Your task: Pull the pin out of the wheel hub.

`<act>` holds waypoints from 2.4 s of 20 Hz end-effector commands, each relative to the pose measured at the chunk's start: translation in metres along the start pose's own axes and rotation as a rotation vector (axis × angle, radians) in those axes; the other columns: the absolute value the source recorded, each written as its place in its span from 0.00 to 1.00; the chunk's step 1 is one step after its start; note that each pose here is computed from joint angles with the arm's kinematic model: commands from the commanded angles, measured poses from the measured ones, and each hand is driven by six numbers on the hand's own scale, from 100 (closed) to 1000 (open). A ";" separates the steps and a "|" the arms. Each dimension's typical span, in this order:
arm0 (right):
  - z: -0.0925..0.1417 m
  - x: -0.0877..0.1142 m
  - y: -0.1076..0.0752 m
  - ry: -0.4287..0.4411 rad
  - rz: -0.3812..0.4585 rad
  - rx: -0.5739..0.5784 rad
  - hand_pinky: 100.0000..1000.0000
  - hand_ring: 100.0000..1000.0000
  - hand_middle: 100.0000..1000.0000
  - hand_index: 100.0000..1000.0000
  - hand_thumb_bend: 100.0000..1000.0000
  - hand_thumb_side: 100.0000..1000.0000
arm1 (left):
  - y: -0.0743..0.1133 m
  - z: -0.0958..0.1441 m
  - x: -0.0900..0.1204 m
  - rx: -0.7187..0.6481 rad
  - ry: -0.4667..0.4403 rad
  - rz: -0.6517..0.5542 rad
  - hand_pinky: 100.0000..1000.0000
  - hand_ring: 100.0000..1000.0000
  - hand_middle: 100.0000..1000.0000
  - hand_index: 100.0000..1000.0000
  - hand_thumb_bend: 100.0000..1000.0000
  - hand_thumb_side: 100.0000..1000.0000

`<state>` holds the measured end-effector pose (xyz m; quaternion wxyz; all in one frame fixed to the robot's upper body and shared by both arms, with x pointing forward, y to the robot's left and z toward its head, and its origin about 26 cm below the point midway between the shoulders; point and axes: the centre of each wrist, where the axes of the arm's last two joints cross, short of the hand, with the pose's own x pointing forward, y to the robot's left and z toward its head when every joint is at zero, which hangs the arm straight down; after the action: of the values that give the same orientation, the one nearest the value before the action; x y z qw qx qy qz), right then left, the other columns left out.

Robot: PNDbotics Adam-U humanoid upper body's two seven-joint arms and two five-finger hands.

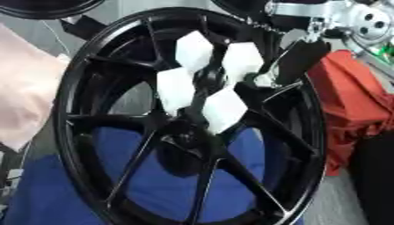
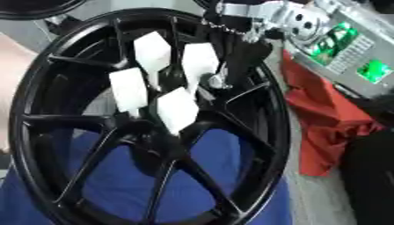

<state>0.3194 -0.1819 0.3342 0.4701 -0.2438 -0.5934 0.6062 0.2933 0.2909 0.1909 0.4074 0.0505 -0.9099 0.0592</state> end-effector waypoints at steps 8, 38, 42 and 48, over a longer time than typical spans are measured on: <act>0.023 -0.005 -0.018 -0.002 0.080 -0.140 0.56 0.43 0.34 0.48 0.20 0.00 | 0.002 -0.002 0.006 0.008 -0.019 0.002 0.82 0.60 0.59 0.72 0.06 0.74; 0.145 -0.274 -0.023 0.886 -0.233 -0.704 0.76 0.77 0.83 0.83 0.31 0.00 | 0.005 -0.006 0.008 0.047 -0.056 -0.004 0.82 0.60 0.59 0.72 0.05 0.74; 0.147 -0.277 -0.026 0.891 -0.237 -0.737 0.75 0.76 0.81 0.82 0.32 0.00 | 0.005 -0.006 0.008 0.050 -0.055 -0.003 0.82 0.60 0.59 0.72 0.05 0.74; 0.143 -0.259 -0.038 0.820 -0.235 -0.854 0.69 0.62 0.65 0.73 0.17 0.06 | 0.005 -0.006 0.008 0.048 -0.057 -0.005 0.82 0.60 0.59 0.72 0.05 0.74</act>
<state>0.3291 -0.4814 0.3070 0.6103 -0.5444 -0.5612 0.1271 0.2933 0.2941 0.1919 0.3958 0.0574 -0.9127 0.0833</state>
